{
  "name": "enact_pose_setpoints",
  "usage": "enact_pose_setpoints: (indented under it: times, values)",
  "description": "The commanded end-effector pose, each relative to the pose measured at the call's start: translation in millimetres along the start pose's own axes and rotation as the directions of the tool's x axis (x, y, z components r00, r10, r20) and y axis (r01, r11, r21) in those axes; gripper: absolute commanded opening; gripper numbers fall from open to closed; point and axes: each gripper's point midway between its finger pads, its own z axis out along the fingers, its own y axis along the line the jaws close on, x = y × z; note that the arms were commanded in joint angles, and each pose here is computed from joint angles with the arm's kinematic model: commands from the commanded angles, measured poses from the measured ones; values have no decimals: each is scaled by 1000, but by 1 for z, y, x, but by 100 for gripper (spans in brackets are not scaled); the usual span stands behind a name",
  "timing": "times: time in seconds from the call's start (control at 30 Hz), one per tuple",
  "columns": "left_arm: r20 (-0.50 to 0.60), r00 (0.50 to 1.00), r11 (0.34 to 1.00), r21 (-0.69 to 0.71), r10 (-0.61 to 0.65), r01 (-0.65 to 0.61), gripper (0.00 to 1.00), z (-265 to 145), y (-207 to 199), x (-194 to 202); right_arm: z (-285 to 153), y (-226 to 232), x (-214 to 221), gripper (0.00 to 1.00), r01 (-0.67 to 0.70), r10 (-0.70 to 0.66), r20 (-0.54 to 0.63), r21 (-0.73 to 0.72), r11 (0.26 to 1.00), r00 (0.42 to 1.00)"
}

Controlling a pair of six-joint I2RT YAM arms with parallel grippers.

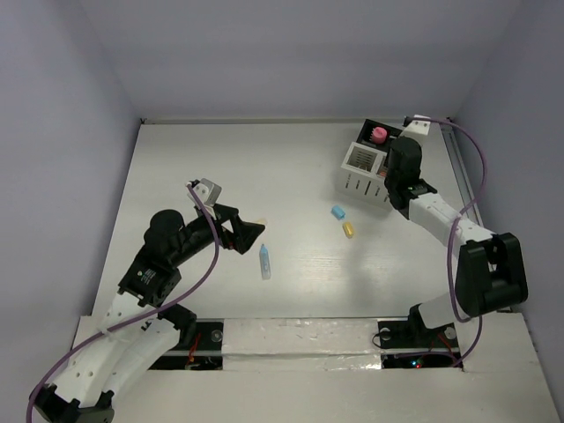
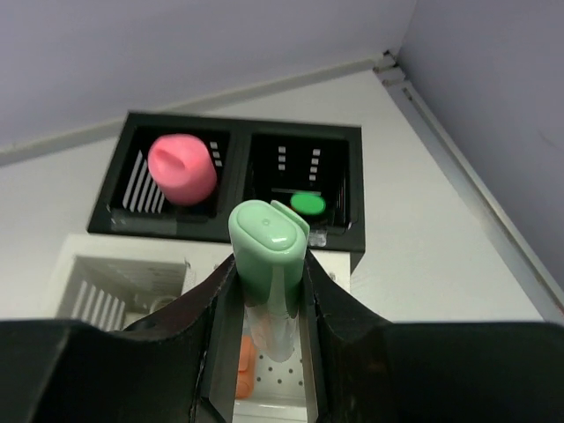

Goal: Sort the stationery into containers
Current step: Place the pen in the storage box, then pick up the pen from the center of the board.

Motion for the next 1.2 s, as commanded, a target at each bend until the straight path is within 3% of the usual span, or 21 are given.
enact_pose_setpoints:
  times: [0.0,0.07,0.1,0.23,0.33,0.5,0.63,0.73,0.93,1.17]
  values:
    - [64,997,999,23,33,-35,99,-3,-8,-22,4,4,-2,21,-19,20,33,-16,1000,999]
    - [63,998,999,22,33,-34,99,-3,-8,-22,3,5,-2,37,-18,19,31,-25,1000,999]
    - [61,998,999,23,32,-34,99,-2,-8,-22,3,8,-3,51,-14,15,25,-38,999,1000]
    - [62,998,999,19,31,-32,99,-2,-8,-23,-3,11,-22,77,-43,45,32,-66,997,998]
    - [61,998,999,16,29,-30,99,-2,-7,-23,-13,14,-43,85,-71,76,46,-105,992,996]
    - [65,998,1000,-7,25,-24,99,-2,-3,-24,-46,31,-63,84,-153,156,-8,-251,956,988]
    - [77,997,999,-33,23,-20,99,-3,0,-27,-98,75,-32,83,-158,99,-157,-424,892,983]
    - [100,995,998,-63,24,-18,99,-6,4,-31,-152,121,11,82,-156,-17,-287,-569,807,958]
    - [159,987,988,-157,30,-5,99,-16,18,-44,-256,179,101,86,-146,-264,-418,-727,671,869]
    - [205,978,974,-228,41,6,99,-27,29,-52,-310,227,173,87,-62,-445,-438,-763,643,781]
